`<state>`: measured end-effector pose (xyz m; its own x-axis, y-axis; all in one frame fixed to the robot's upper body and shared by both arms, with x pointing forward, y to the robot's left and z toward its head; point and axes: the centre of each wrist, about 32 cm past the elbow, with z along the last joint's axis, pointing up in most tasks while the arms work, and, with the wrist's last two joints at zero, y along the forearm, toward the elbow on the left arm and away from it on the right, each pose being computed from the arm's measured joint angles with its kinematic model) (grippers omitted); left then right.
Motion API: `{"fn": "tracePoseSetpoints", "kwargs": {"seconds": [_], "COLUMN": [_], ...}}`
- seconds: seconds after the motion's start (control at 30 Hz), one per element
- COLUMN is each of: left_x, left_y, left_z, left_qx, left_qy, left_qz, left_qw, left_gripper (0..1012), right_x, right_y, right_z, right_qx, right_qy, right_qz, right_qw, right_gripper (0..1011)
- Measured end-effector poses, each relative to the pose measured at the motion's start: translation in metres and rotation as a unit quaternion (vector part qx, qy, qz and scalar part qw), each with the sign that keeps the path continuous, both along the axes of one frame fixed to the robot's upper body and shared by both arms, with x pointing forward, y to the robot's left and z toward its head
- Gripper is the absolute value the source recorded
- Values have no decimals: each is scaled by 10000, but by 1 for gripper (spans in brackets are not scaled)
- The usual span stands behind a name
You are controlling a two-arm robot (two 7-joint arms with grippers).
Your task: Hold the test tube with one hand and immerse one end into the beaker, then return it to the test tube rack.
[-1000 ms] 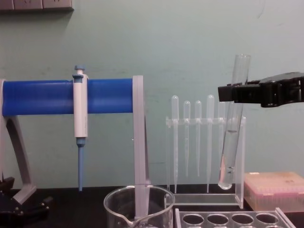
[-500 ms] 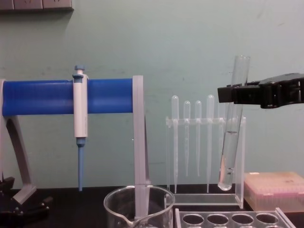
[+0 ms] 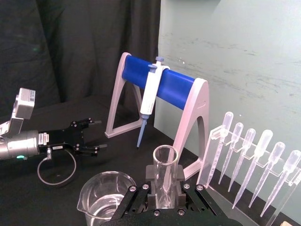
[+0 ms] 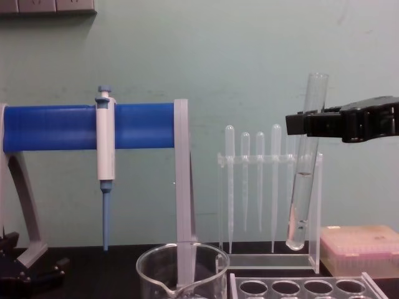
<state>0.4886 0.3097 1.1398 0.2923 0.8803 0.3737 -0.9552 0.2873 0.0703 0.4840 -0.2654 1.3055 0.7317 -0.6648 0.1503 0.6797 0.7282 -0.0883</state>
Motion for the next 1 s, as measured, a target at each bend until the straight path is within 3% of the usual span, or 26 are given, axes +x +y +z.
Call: {"fn": "tracePoseSetpoints", "kwargs": {"seconds": [1.0], "left_x": [0], "left_y": [0], "left_z": [0], "left_qx": [0], "left_qy": [0], "left_qz": [0], "left_qw": [10000], "left_gripper": [1000], "right_x": [0], "right_y": [0], "right_z": [0], "right_qx": [0], "right_qy": [0], "right_qz": [1], "right_qw": [10000], "right_gripper": [225]}}
